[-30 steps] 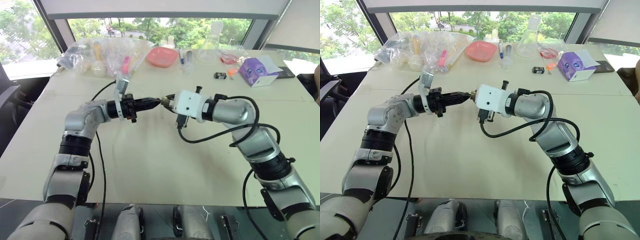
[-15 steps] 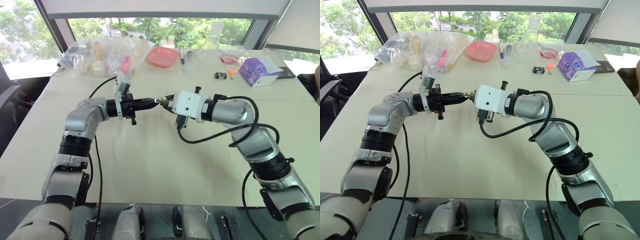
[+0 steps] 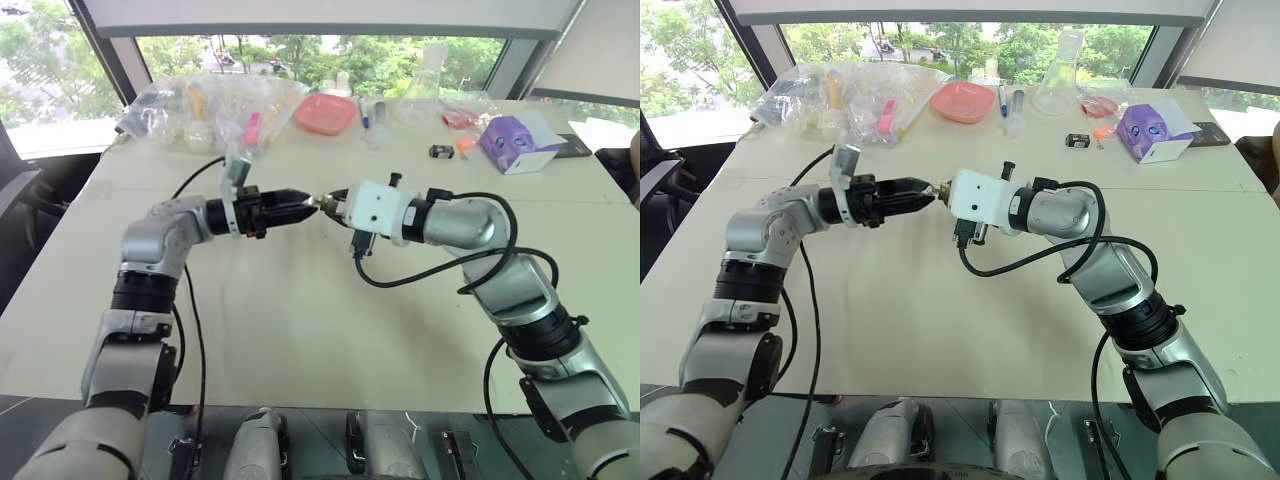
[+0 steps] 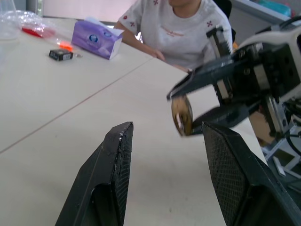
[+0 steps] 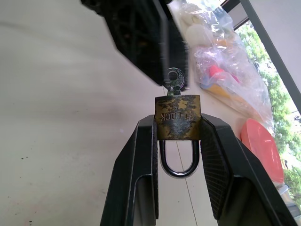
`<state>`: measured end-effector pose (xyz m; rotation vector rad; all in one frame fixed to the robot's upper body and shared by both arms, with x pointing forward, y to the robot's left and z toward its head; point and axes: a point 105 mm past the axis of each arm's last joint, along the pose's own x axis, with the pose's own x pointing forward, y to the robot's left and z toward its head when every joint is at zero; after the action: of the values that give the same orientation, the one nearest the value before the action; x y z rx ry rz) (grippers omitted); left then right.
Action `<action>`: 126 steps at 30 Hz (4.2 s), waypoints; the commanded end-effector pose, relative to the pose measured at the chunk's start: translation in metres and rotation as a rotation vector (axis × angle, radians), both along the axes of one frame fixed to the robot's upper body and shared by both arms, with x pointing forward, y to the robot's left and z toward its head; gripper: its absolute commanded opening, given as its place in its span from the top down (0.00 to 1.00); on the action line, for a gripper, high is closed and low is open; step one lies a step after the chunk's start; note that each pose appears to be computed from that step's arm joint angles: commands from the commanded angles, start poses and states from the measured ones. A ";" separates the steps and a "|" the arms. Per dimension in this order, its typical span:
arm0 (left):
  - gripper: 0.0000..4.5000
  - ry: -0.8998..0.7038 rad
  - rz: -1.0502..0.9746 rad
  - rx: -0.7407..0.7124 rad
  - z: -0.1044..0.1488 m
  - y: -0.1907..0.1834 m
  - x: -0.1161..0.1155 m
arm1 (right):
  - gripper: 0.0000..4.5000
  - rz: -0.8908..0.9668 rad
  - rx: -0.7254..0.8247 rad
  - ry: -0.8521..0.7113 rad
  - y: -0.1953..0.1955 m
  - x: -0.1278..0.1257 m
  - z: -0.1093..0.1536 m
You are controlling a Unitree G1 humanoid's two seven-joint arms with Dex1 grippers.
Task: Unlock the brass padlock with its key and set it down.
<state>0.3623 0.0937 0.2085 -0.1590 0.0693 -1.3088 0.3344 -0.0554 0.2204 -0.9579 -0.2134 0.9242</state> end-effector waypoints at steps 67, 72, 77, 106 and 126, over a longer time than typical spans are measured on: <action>0.98 -0.030 -0.156 0.037 0.014 -0.020 0.006 | 0.85 0.028 0.016 -0.143 0.012 -0.011 0.026; 0.98 -0.024 -0.112 -0.013 0.022 -0.013 0.009 | 0.42 0.024 0.029 -0.098 0.007 -0.011 0.021; 0.98 -0.016 -0.087 -0.048 0.025 -0.008 0.006 | 0.01 -0.087 0.150 -0.051 -0.010 -0.007 0.028; 0.98 -0.039 -0.172 -0.120 0.051 -0.011 -0.017 | 0.01 -0.255 0.484 0.187 -0.019 0.010 0.025; 0.98 -0.027 -0.124 -0.122 0.044 -0.011 -0.005 | 0.01 -0.180 0.679 0.207 -0.020 -0.006 0.056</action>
<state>0.3586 0.0833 0.2386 -0.2596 0.0290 -1.4254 0.3383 -0.0777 0.2508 -0.2567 -0.1282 0.6961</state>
